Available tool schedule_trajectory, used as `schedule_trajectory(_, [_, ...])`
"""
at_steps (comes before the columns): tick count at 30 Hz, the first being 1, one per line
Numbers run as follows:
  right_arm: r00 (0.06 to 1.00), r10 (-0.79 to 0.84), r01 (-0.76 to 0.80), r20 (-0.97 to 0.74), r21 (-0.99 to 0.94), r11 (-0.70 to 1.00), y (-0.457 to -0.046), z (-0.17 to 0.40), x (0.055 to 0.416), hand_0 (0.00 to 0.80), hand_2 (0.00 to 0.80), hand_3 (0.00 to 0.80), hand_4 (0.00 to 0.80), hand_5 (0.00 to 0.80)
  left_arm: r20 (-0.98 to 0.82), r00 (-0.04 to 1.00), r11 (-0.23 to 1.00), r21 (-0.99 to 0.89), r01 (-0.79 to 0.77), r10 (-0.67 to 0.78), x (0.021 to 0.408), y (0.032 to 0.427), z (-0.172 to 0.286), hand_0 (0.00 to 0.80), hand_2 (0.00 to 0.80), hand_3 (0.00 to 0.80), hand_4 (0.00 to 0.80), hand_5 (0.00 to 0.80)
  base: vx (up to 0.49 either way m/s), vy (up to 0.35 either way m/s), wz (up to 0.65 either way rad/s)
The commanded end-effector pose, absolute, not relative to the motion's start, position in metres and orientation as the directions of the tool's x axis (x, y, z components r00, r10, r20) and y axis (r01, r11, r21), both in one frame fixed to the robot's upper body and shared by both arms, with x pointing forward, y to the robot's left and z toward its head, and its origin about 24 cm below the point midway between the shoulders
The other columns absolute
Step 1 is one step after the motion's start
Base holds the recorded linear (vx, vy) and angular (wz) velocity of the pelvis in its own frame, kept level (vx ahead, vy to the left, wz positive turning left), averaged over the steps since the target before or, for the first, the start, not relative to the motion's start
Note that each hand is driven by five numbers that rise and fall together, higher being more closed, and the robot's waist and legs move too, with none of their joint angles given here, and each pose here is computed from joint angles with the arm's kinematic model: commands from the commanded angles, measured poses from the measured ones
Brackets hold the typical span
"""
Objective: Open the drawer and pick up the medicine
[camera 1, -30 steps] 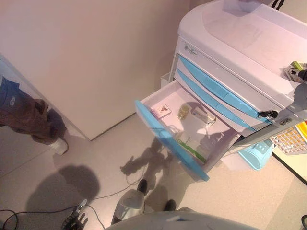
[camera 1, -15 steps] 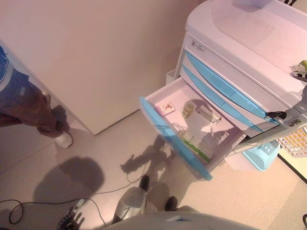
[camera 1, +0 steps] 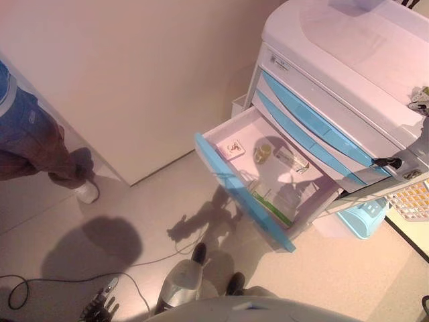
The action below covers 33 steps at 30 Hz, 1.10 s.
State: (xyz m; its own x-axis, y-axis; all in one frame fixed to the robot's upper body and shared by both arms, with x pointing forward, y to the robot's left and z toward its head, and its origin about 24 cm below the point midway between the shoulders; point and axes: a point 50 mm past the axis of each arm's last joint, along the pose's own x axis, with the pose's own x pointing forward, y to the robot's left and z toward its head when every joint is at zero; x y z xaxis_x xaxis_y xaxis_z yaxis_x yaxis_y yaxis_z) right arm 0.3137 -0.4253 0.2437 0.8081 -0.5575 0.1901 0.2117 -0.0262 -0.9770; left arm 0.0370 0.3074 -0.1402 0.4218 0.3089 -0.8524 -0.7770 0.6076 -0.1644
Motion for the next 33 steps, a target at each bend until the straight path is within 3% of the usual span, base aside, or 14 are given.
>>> schedule_trajectory(1, [0.785,-0.486,0.372,0.385,-0.919,-0.128,-0.415,0.292,0.315,0.000,0.000,0.000,0.000,0.000,-0.835,0.420,0.621,-0.125,-0.773,0.355,0.023,0.326,-0.131,0.000,0.000,0.000,0.000,0.000,0.000,0.000,0.00])
schedule_trajectory(18, [0.775,-0.168,0.614,0.610,-0.789,-0.034,-0.345,0.349,0.331,0.000,0.000,0.000,0.000,0.000,-0.851,0.413,0.630,-0.132,-0.765,0.324,0.011,0.311,-0.137,0.000,0.000,0.000,0.000,0.000,0.002,0.009,-0.08])
schedule_trajectory(28, [0.760,0.013,0.648,0.649,-0.760,0.050,-0.307,0.363,0.329,0.000,0.000,0.000,0.000,0.000,-0.851,0.422,0.633,-0.145,-0.761,0.312,0.004,0.308,-0.138,0.000,0.000,0.000,0.000,0.000,-0.012,0.003,-0.07])
schedule_trajectory(33, [0.771,0.196,0.579,0.606,-0.795,0.183,-0.270,0.360,0.322,0.000,0.000,0.000,0.000,0.000,-0.817,0.496,0.682,-0.183,-0.708,0.296,0.013,0.307,-0.136,0.000,0.000,0.000,0.000,0.000,-0.028,0.000,-0.10])
